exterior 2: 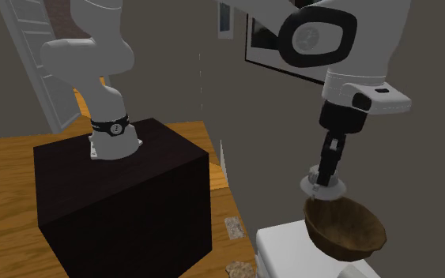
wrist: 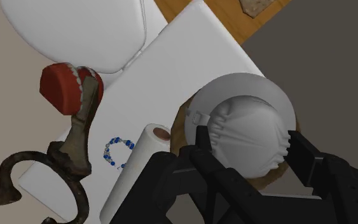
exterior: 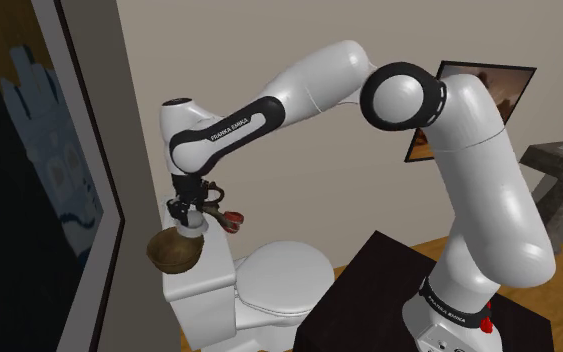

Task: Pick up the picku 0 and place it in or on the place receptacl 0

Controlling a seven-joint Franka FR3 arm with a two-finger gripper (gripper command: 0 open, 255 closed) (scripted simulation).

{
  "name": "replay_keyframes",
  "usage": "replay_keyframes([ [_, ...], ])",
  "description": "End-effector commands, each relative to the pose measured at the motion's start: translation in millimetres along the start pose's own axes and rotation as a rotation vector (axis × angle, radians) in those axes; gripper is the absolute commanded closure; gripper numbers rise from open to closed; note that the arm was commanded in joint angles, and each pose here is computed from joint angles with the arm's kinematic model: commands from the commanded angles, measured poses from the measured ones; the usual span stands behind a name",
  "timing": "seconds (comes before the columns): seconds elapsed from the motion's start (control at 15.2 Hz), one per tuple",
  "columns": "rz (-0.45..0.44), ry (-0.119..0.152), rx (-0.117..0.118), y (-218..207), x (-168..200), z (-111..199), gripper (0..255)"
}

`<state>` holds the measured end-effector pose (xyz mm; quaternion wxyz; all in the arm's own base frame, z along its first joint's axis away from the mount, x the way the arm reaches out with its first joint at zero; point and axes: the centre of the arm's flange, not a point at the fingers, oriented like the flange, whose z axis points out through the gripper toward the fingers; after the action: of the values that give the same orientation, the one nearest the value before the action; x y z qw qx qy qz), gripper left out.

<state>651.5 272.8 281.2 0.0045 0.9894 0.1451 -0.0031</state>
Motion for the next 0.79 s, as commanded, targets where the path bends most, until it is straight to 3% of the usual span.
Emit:
replay_keyframes([
  [0.0,0.001,0.0,-0.001,-8.2,24.6,-5.4,255],
  [0.13,0.001,0.0,-0.001,-19.9,59.2,-10.3,255],
  [0.73,0.001,0.0,-0.001,-20.3,59.4,37.2,255],
])
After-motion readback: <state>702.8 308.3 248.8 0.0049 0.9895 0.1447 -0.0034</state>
